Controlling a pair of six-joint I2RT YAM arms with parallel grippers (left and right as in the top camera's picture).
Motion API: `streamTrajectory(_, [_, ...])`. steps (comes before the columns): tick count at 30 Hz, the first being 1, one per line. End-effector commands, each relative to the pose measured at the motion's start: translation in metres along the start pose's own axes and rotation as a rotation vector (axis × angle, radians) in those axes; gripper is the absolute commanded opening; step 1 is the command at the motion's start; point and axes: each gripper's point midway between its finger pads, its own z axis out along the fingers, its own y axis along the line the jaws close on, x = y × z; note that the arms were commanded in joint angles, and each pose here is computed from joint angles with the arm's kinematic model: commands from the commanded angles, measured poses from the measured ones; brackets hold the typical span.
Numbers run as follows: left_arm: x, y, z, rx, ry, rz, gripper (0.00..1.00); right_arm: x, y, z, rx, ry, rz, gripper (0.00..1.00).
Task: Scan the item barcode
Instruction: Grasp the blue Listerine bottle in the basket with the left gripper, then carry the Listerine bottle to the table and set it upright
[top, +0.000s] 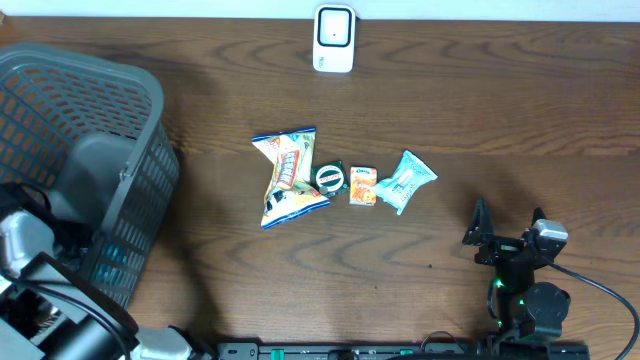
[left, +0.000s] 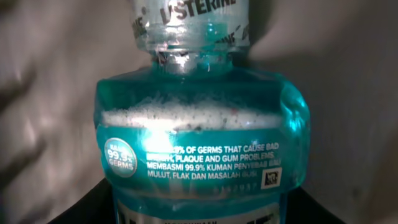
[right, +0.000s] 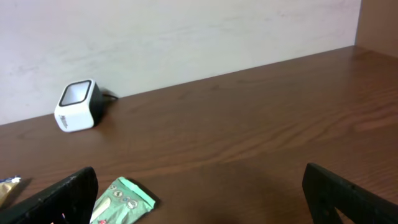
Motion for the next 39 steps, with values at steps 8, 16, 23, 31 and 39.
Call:
streamTrajectory(8, [-0.04,-0.072,-0.111,0.375,-0.072,0.026,0.36,0.001,0.0,0.0,0.001,0.002,0.01,0.99])
streamTrajectory(16, [-0.035,-0.107,-0.209,0.722,-0.157,0.097,0.36,0.001,0.0,0.0,0.001,0.002,0.01,0.99])
streamTrajectory(23, [-0.018,-0.129,-0.304,1.049,-0.262,0.149,0.36,0.001,0.0,0.0,0.001,0.002,0.01,0.99])
streamTrajectory(31, [0.055,-0.165,-0.382,1.285,-0.313,0.374,0.37,0.001,0.0,0.0,0.001,0.002,0.01,0.99])
streamTrajectory(39, [0.163,-0.21,-0.407,1.38,-0.262,0.648,0.37,0.001,0.0,0.0,0.001,0.002,0.01,0.99])
